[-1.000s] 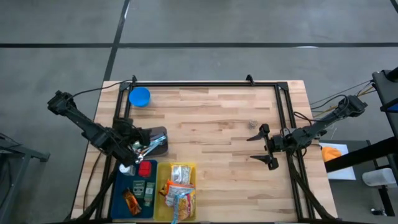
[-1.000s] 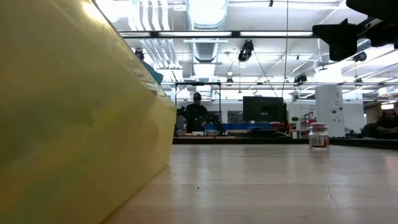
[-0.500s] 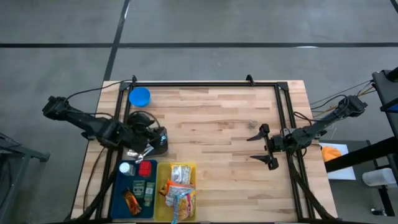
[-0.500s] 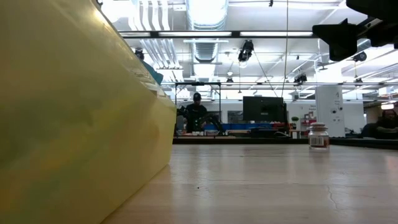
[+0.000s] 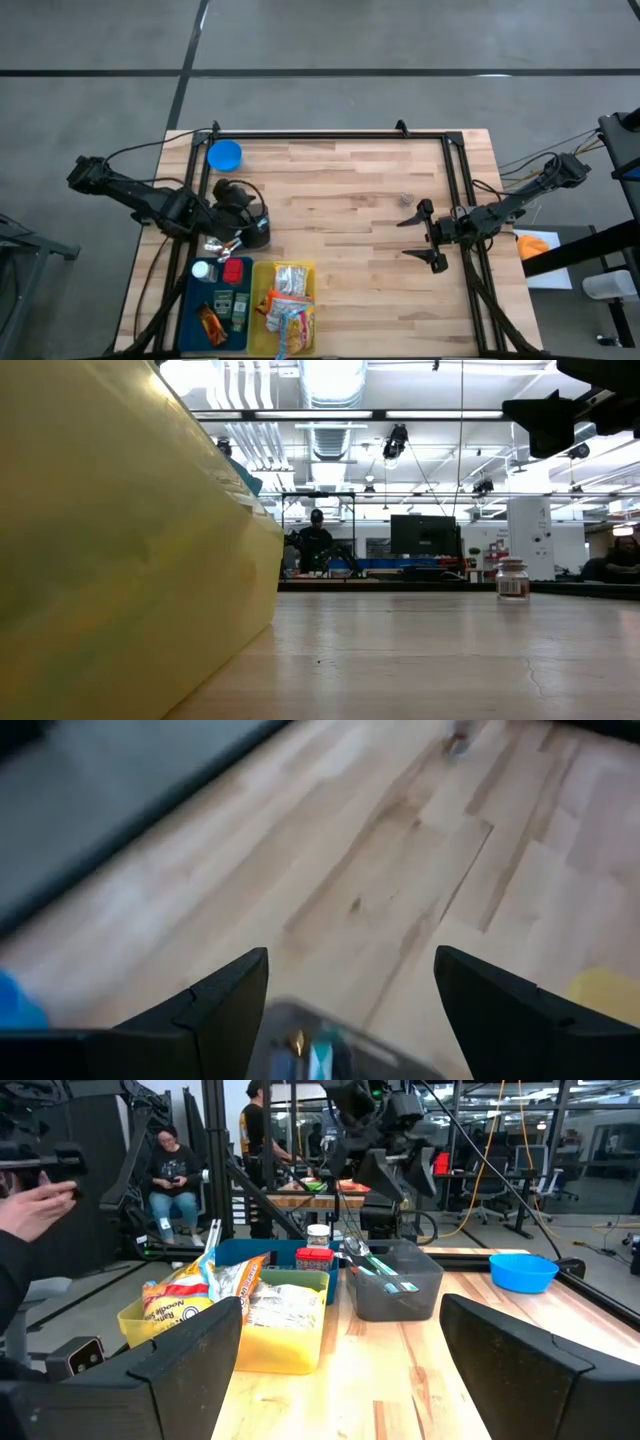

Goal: Pick & Place Food Item
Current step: Put the brown seasoning bottle into the blue bin

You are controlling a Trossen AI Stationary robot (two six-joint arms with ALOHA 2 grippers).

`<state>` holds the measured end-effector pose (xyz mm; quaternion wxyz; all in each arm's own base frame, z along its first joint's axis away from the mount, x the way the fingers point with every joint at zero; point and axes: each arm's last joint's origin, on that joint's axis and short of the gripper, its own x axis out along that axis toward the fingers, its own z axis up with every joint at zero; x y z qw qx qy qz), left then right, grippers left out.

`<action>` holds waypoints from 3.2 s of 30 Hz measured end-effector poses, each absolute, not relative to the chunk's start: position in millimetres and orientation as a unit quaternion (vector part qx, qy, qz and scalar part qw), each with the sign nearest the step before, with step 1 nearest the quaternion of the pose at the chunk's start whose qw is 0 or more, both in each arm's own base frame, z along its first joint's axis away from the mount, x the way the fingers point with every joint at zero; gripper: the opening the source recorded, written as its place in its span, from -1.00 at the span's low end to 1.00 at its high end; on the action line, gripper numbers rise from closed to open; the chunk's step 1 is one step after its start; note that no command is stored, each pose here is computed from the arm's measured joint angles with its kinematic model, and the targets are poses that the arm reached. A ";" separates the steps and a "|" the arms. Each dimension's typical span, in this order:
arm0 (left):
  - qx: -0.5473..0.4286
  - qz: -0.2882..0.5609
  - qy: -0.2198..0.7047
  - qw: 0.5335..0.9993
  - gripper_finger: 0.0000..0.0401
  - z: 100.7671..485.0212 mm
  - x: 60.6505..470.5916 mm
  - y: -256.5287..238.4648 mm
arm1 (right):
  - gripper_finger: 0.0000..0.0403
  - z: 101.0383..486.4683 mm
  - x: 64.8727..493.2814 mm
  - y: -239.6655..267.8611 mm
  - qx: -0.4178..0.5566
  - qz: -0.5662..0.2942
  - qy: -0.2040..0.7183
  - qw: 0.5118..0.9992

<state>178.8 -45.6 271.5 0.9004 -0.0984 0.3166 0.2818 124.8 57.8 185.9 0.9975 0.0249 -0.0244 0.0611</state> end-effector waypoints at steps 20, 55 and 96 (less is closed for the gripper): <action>0.109 0.260 0.277 0.919 0.44 287.5 195.9 -34.5 | 0.68 185.9 124.8 57.8 0.025 0.061 -0.024 0.998; 0.010 0.197 0.170 0.965 0.44 269.1 134.0 12.6 | 0.68 185.9 124.8 57.7 0.025 0.061 -0.025 0.998; -0.138 0.309 0.337 0.879 0.43 280.5 126.4 -3.0 | 0.68 185.9 124.7 57.8 0.025 0.061 -0.025 0.998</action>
